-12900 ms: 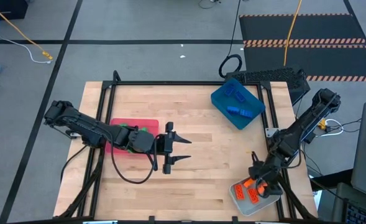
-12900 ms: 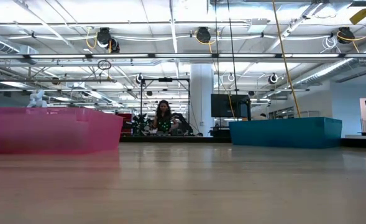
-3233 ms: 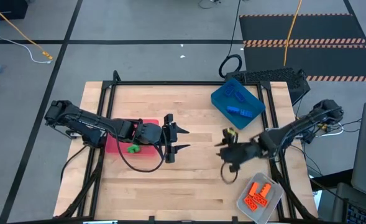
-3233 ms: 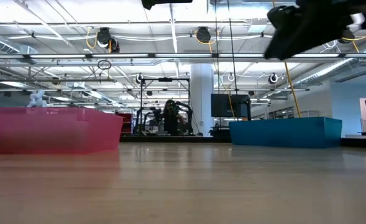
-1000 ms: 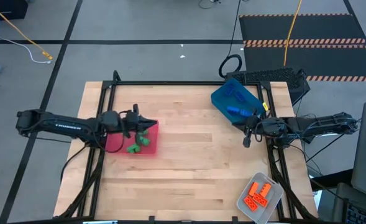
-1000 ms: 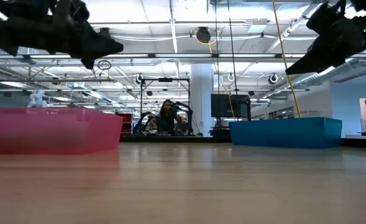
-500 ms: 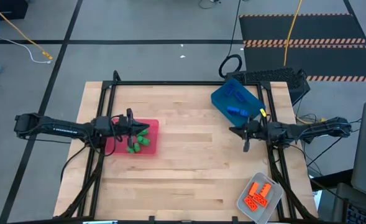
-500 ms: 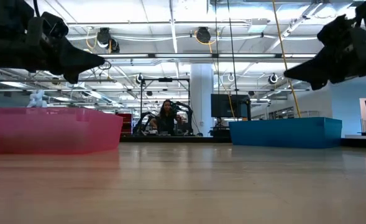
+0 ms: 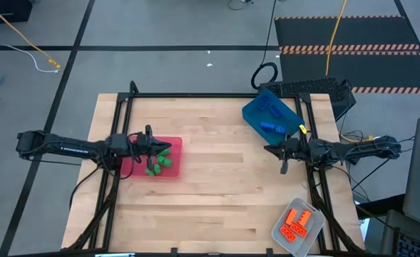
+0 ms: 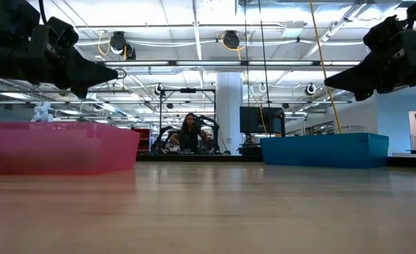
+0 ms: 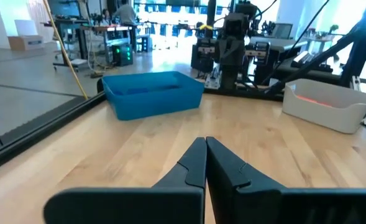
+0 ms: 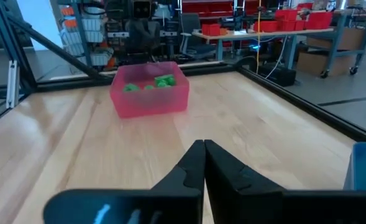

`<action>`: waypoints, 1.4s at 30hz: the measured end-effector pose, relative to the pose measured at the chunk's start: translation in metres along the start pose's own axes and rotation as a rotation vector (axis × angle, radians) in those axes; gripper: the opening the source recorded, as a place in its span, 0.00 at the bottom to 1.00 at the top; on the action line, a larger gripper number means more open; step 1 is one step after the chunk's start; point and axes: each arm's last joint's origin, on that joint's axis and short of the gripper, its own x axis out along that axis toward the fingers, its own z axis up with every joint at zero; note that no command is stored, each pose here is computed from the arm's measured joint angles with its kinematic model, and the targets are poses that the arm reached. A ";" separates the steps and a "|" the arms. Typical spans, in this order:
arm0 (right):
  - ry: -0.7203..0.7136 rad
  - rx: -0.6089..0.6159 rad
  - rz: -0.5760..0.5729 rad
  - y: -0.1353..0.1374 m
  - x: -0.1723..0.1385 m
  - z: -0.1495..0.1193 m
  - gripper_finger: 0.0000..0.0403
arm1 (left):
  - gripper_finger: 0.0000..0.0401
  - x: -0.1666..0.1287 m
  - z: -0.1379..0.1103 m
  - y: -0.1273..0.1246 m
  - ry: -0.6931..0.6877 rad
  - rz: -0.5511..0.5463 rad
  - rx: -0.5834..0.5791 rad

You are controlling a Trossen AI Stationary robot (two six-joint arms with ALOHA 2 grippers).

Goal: Sort & place blocks by color
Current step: Return to Home Position

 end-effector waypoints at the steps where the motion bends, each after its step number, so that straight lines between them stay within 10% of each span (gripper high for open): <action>1: 0.000 0.000 0.000 0.000 0.000 0.000 0.00 | 0.01 0.000 0.001 0.000 -0.005 0.000 0.000; 42: 0.033 -0.006 0.052 0.000 -0.004 -0.003 0.00 | 0.02 -0.037 -0.001 -0.001 0.047 -0.085 -0.042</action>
